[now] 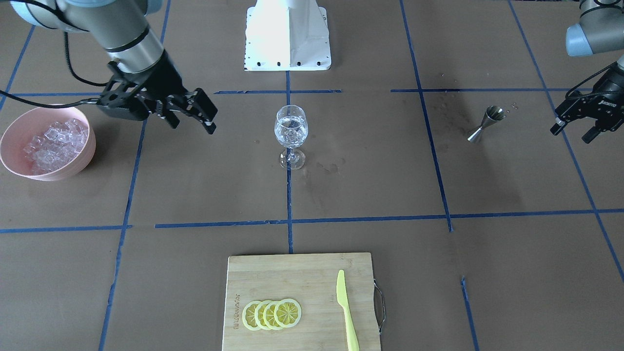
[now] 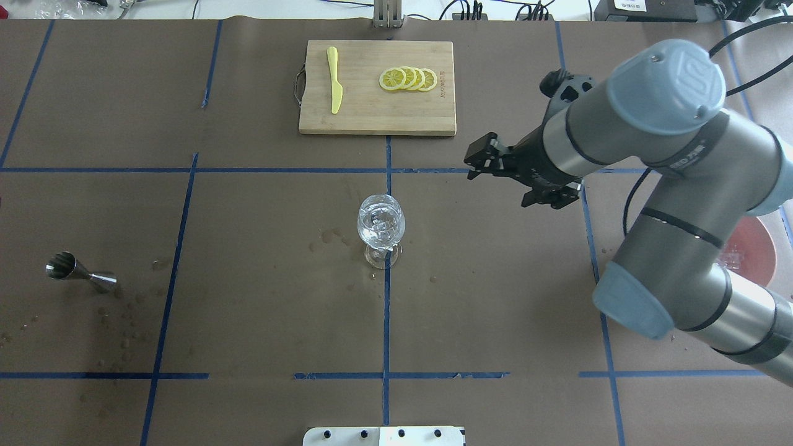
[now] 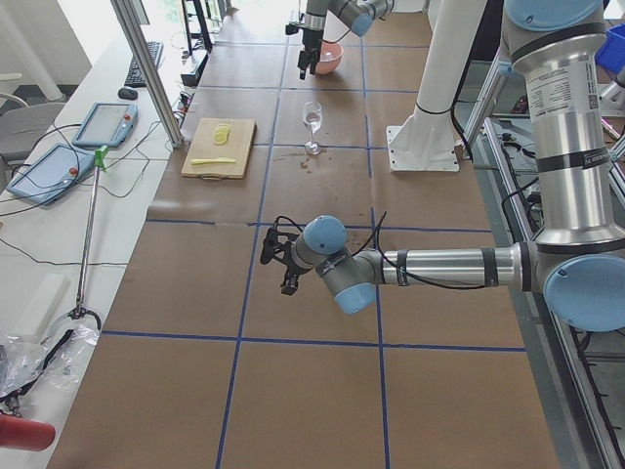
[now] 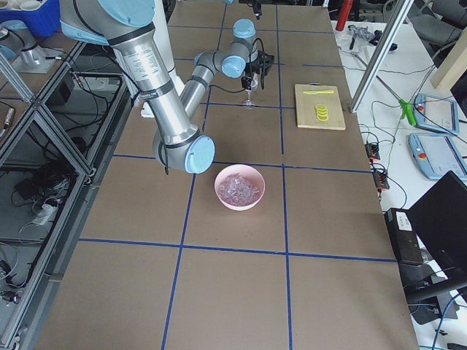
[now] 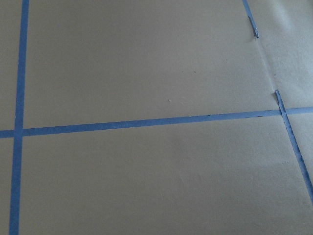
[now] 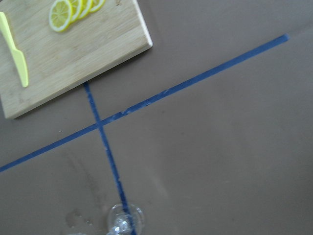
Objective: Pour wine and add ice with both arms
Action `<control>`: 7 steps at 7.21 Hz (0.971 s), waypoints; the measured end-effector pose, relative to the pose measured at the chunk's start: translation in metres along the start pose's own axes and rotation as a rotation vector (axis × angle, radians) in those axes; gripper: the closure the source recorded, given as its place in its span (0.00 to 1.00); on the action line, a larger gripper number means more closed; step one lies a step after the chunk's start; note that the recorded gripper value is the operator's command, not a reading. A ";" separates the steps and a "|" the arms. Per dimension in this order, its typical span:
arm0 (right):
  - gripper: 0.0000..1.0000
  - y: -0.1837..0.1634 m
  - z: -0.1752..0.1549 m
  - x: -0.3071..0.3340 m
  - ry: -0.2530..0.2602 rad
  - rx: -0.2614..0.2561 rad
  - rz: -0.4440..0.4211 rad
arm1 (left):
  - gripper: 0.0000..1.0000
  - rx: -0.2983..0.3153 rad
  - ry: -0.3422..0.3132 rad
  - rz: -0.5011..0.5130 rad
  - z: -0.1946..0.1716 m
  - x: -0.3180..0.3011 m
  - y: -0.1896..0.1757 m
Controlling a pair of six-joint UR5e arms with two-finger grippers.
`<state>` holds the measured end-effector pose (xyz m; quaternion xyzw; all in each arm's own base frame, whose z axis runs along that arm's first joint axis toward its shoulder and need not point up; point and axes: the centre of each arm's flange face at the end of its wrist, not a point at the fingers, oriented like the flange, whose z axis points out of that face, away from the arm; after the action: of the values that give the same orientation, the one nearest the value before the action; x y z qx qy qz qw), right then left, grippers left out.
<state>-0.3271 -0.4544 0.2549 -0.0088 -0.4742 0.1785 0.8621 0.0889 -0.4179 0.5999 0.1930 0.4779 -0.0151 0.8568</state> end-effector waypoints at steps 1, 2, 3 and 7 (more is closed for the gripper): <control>0.00 -0.035 -0.010 0.050 0.047 0.014 -0.065 | 0.00 -0.010 0.000 0.026 0.002 -0.001 0.001; 0.00 -0.072 -0.025 0.100 0.082 0.018 -0.127 | 0.00 -0.035 -0.009 0.083 0.006 -0.007 0.002; 0.00 -0.106 -0.040 0.145 0.102 0.010 -0.177 | 0.00 -0.063 -0.039 0.137 0.006 -0.020 0.000; 0.00 -0.228 -0.071 0.310 0.197 -0.008 -0.383 | 0.00 -0.124 -0.211 0.252 -0.039 -0.067 -0.092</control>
<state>-0.0497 -0.5592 0.5103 0.0606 -0.3812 0.0078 0.9225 0.0013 -0.4998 0.6073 0.1956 0.3572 0.1019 0.9076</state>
